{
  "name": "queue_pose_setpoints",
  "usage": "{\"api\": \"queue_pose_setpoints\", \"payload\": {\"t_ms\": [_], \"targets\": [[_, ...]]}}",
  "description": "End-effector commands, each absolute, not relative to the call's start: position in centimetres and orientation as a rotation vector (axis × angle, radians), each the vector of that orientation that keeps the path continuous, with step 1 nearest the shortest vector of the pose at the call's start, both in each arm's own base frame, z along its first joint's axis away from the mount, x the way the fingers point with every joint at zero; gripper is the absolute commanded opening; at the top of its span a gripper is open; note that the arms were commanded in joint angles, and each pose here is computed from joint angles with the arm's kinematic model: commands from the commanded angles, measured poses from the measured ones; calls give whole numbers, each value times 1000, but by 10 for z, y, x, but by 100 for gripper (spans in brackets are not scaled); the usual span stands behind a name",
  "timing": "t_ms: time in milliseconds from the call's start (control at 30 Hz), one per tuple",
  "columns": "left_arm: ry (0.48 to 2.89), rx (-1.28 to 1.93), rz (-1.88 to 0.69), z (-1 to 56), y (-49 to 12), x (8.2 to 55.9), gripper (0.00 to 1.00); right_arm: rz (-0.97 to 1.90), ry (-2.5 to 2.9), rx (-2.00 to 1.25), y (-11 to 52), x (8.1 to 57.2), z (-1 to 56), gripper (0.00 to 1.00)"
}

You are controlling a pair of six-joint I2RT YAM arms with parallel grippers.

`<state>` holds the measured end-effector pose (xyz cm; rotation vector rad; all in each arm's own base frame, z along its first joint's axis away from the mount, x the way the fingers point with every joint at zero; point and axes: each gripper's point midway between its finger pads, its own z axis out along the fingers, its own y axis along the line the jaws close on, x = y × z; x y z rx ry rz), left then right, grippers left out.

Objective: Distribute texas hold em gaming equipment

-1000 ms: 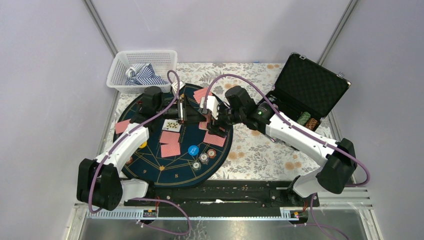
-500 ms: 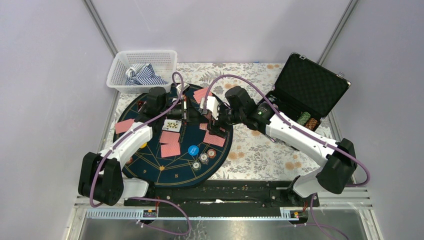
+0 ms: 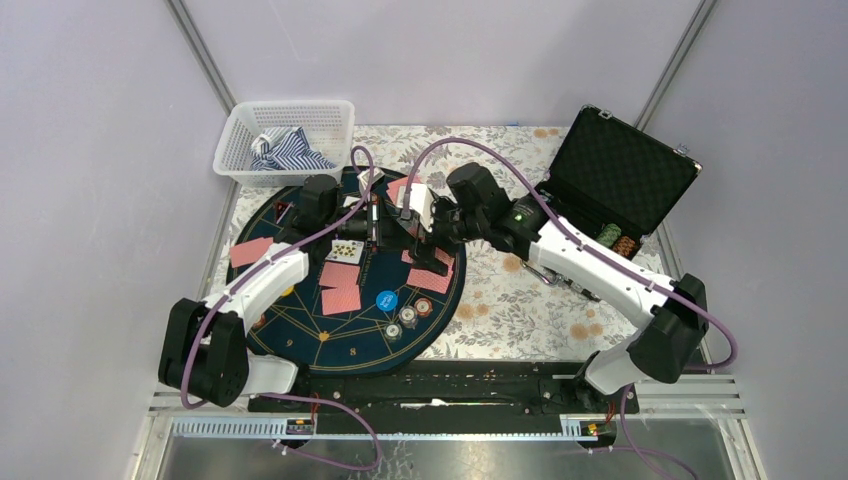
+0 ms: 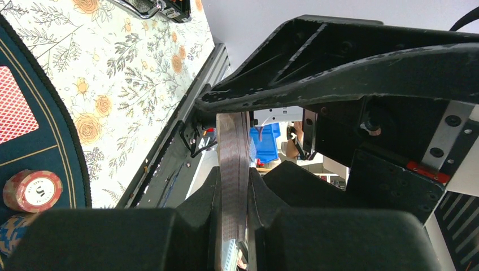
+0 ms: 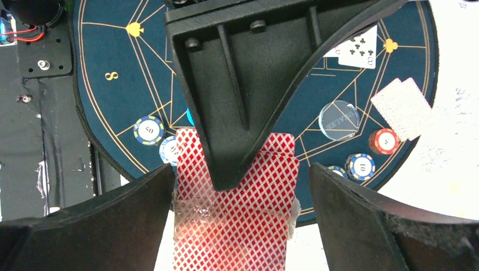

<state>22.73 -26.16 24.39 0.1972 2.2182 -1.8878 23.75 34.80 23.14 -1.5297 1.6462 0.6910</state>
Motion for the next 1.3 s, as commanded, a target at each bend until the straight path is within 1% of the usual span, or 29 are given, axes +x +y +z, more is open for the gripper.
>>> {"api": "queue_pose_setpoints", "payload": {"t_ms": [0,100,167,267,367,400,500,567,600,733,800,833,900,1000,1067,1267], "targets": [[2127,312,-1897,262,-265,228,0,690,1668,-1558,353,236,231,93],[2130,308,-1895,261,-265,229,0,674,1678,-1578,352,235,226,91],[2130,309,-1896,261,-265,229,0,664,1682,-1582,352,235,224,86],[2133,301,-1894,260,-265,230,0,644,1679,-1577,351,238,226,75],[2139,296,-1887,259,-265,231,0,624,1677,-1565,349,240,228,59],[2141,294,-1877,258,-265,232,2,617,1674,-1560,349,241,230,54],[2151,297,-1842,256,-264,233,24,609,1672,-1544,347,242,233,46],[2163,288,-1811,253,-263,235,46,603,1680,-1538,344,241,233,43],[2169,286,-1790,252,-261,236,53,596,1686,-1533,342,241,232,41],[2179,245,-1709,250,-249,247,76,563,1713,-1511,328,241,226,38],[2184,211,-1661,248,-238,256,84,555,1741,-1498,316,242,219,38],[2186,194,-1642,247,-232,261,87,555,1753,-1491,309,244,215,37],[2196,172,-1612,245,-223,267,90,575,1791,-1468,290,248,205,36],[2194,157,-1584,243,-214,272,91,587,1817,-1472,262,252,184,36],[2188,161,-1573,243,-212,274,91,551,1818,-1506,243,249,158,36],[2196,151,-1557,240,-209,276,92,496,1875,-1554,209,249,106,35]]}}
